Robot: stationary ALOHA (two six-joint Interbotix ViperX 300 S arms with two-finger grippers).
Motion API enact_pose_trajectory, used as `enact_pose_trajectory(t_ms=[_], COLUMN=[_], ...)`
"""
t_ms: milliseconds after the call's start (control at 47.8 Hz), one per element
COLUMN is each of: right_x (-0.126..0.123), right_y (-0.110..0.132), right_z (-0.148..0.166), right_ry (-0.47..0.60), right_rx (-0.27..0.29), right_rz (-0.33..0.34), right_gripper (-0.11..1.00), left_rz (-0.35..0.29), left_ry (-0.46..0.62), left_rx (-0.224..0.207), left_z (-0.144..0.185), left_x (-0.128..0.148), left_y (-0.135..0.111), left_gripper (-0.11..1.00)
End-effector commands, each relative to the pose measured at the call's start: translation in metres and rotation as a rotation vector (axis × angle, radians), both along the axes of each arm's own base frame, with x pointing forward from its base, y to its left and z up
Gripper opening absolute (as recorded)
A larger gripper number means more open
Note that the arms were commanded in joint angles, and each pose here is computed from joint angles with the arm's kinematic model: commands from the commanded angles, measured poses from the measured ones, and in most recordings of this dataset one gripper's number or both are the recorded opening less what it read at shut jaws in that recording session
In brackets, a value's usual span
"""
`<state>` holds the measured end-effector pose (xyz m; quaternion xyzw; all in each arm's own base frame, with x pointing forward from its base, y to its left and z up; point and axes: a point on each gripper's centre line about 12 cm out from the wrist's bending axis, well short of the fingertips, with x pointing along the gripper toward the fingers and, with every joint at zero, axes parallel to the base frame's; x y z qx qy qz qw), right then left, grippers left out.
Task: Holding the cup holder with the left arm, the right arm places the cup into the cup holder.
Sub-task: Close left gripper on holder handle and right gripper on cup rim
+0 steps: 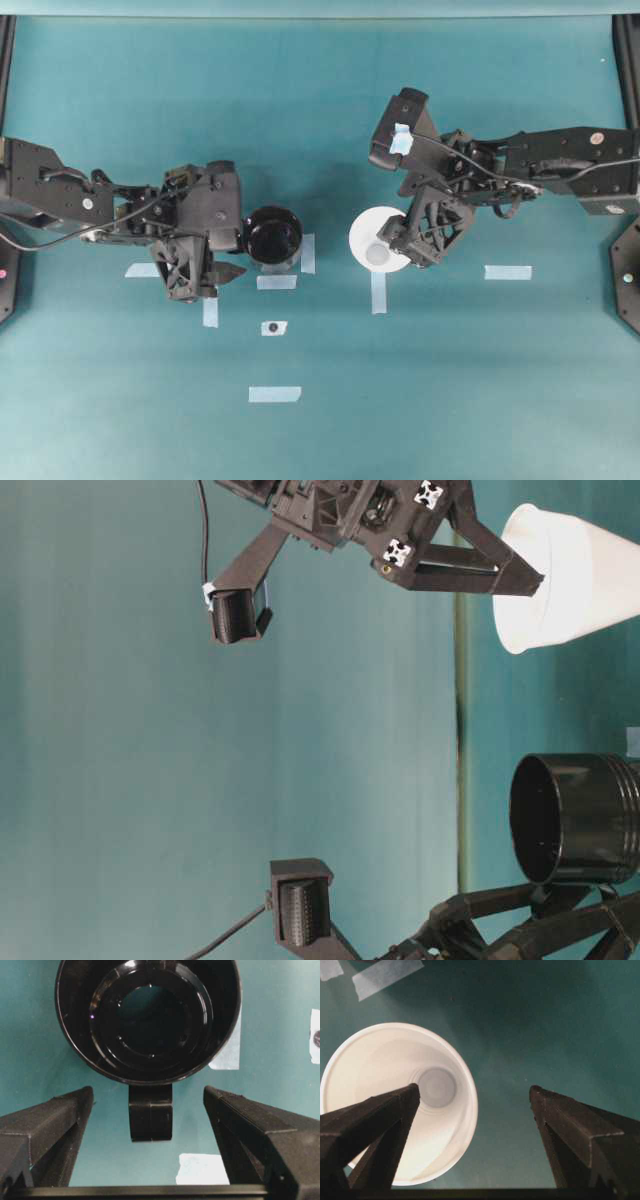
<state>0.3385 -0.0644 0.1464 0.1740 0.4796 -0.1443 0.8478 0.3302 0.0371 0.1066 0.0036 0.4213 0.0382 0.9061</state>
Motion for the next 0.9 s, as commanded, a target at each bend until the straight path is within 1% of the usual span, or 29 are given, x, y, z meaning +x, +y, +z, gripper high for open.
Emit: enact_pose_trajectory(t_ms=[0, 544, 878], right_x=[0.007, 0.006, 0.008], right_y=[-0.002, -0.002, -0.003], right_z=[0.012, 0.011, -0.003], right_ry=[-0.043, -0.035, 0.0], right_rx=[-0.005, -0.006, 0.003], right_rz=[-0.007, -0.005, -0.009], right_gripper=[1.0, 1.0, 1.0], left_rz=[0.0, 0.002, 0.002], left_ry=[-0.038, -0.041, -0.04], left_rx=[0.005, 0.006, 0.005], left_z=[0.01, 0.012, 0.011], left_x=[0.007, 0.007, 0.007], left_y=[0.001, 0.002, 0.002], left_gripper=[0.96, 0.96, 0.96])
